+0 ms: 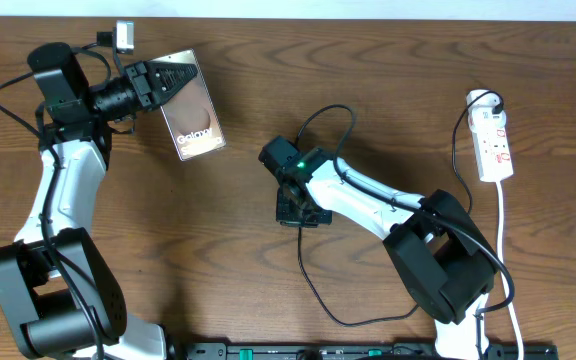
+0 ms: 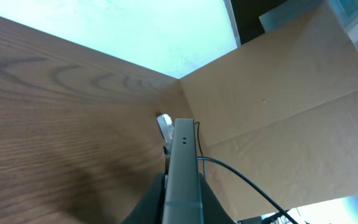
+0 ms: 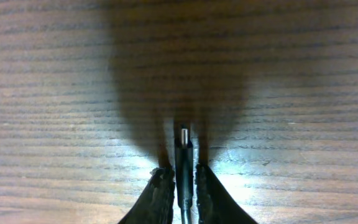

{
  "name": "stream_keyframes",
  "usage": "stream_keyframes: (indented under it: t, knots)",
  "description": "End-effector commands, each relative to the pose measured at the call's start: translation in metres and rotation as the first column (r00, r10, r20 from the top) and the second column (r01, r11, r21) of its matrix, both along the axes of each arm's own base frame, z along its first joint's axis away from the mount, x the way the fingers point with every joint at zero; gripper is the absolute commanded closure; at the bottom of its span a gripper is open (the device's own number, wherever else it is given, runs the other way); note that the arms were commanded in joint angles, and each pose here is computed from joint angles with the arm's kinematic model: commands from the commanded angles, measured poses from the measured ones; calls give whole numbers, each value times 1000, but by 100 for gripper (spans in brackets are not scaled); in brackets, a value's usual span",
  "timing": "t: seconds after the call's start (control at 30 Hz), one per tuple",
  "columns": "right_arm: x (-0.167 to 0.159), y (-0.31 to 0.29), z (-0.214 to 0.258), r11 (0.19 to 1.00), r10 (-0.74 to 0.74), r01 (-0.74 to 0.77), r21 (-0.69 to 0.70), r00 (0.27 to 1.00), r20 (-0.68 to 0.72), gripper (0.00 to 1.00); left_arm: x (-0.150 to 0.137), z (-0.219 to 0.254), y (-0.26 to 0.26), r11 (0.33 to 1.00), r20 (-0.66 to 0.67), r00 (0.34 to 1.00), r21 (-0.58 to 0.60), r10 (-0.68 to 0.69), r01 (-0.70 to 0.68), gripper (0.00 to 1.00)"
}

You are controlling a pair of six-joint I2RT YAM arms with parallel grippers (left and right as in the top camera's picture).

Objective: Plug charger to phone and switch on socket
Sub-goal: 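Lift the cable plug with the right gripper toward the phone's bottom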

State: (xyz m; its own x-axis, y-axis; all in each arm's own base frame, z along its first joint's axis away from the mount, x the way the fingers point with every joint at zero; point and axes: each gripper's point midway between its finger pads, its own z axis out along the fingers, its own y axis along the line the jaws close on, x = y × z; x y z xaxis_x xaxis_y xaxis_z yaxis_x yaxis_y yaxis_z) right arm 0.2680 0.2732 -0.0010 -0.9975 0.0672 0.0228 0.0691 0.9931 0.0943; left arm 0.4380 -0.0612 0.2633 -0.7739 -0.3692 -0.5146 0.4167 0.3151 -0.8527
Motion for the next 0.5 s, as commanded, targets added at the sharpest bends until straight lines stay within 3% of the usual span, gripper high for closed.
stream_keyframes:
  t: [0.0, 0.1, 0.3, 0.4, 0.47]
  knots:
    - [2, -4, -7, 999, -17, 17, -28, 1000, 4, 90, -6, 20, -2, 1000, 61, 998, 9, -25, 25, 93]
    - [1, -4, -7, 999, -17, 17, -29, 1000, 1, 99, -6, 20, -2, 1000, 61, 998, 9, -25, 25, 93]
    - [0, 1, -6, 1000, 3, -3, -4, 1000, -10, 99, -6, 20, -2, 1000, 61, 998, 9, -25, 25, 93]
    - [-1, 24, -2, 984, 132, -129, 126, 991, -11, 99, -6, 20, -2, 1000, 61, 998, 9, -26, 25, 93]
    - [-6, 55, 9, 904, 299, -288, 316, 954, 15, 99, -6, 20, -2, 1000, 60, 998, 9, -26, 25, 92]
